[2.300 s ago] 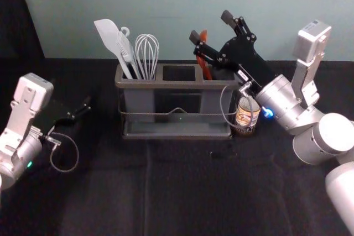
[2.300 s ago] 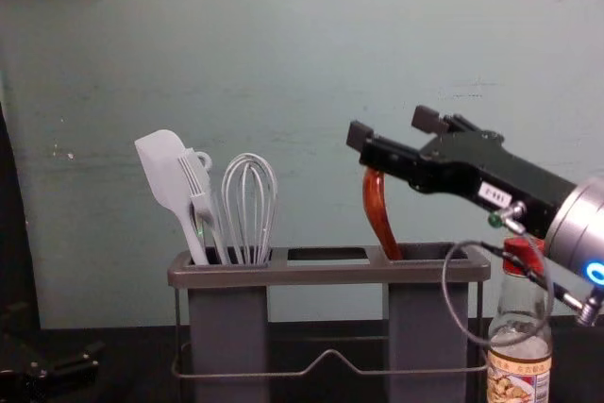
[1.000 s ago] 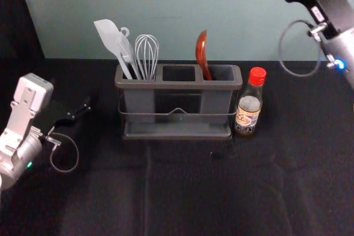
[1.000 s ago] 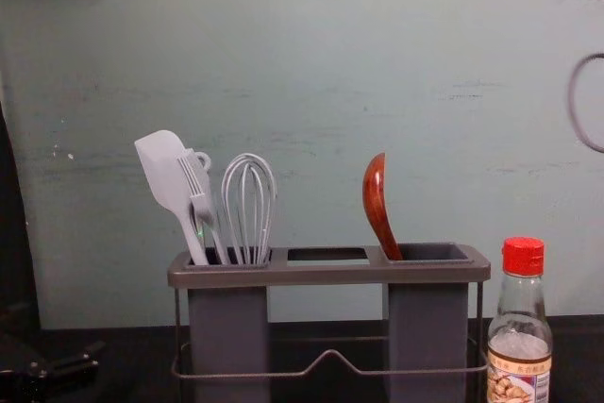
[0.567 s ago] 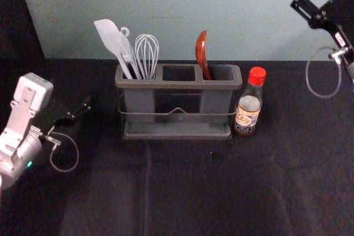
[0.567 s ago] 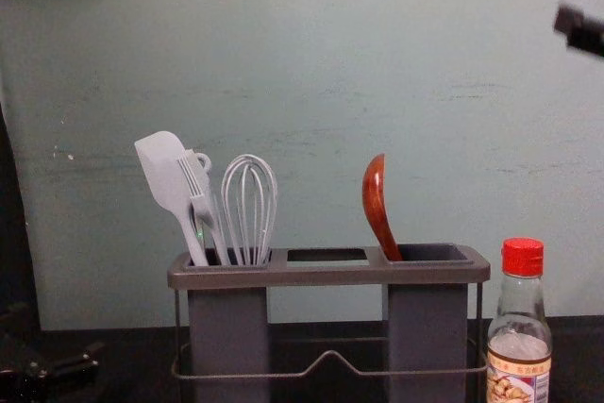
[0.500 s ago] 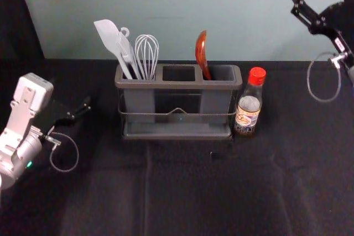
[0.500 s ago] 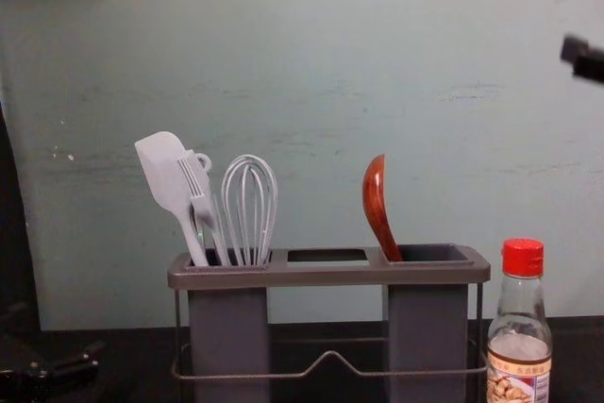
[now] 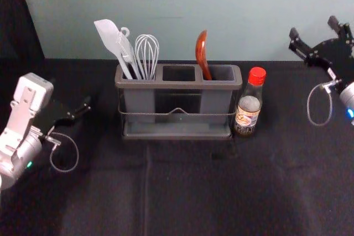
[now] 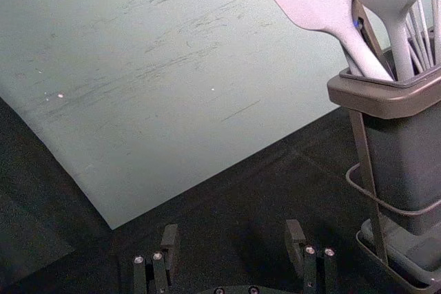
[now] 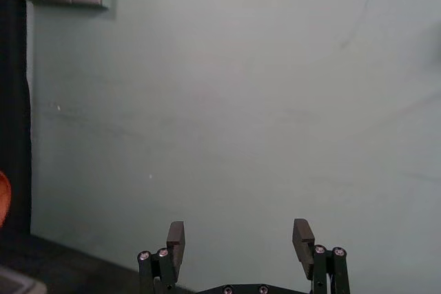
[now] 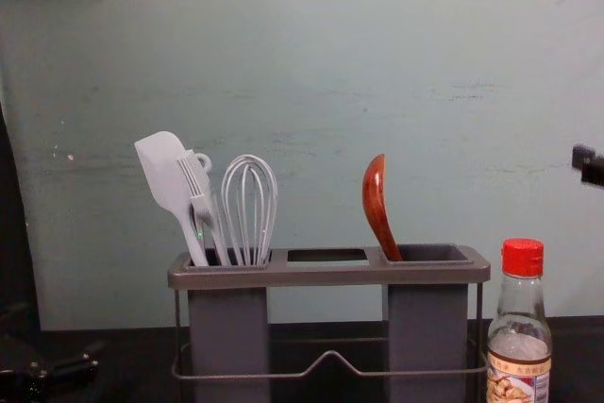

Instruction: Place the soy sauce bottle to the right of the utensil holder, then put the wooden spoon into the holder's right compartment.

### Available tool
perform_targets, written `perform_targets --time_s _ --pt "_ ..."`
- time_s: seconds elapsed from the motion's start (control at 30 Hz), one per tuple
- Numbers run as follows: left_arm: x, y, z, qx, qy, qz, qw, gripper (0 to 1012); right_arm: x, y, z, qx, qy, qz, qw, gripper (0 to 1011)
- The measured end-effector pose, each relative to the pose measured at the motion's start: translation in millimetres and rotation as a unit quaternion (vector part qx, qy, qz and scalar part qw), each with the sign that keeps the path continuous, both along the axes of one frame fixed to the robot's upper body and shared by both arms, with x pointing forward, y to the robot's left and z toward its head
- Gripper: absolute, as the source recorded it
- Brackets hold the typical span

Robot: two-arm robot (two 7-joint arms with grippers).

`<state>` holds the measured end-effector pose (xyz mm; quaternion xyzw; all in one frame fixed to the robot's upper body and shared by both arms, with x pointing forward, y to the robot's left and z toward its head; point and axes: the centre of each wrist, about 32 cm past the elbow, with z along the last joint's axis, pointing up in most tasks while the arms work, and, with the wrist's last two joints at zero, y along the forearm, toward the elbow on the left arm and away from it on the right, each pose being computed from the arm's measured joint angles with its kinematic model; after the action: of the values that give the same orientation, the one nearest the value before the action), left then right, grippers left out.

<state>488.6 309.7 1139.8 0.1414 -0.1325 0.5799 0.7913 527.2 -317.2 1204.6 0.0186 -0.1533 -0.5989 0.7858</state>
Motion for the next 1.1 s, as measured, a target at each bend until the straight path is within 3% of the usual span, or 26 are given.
perform_targets --time_s 0.63,0.87,1.1 --pt "0.0 0.0 0.0 0.000 0.000 0.000 1.0000 1000 3.4 6.0 -48.9 0.008 0.073 -0.010 0.9972 1003" --pt "0.0 0.0 0.0 0.000 0.000 0.000 1.0000 1000 3.2 7.3 -59.1 0.011 0.086 -0.010 0.9962 1003" --pt "0.0 0.0 0.0 0.000 0.000 0.000 1.0000 1000 3.3 8.1 -59.6 0.012 0.088 -0.010 0.9960 1002"
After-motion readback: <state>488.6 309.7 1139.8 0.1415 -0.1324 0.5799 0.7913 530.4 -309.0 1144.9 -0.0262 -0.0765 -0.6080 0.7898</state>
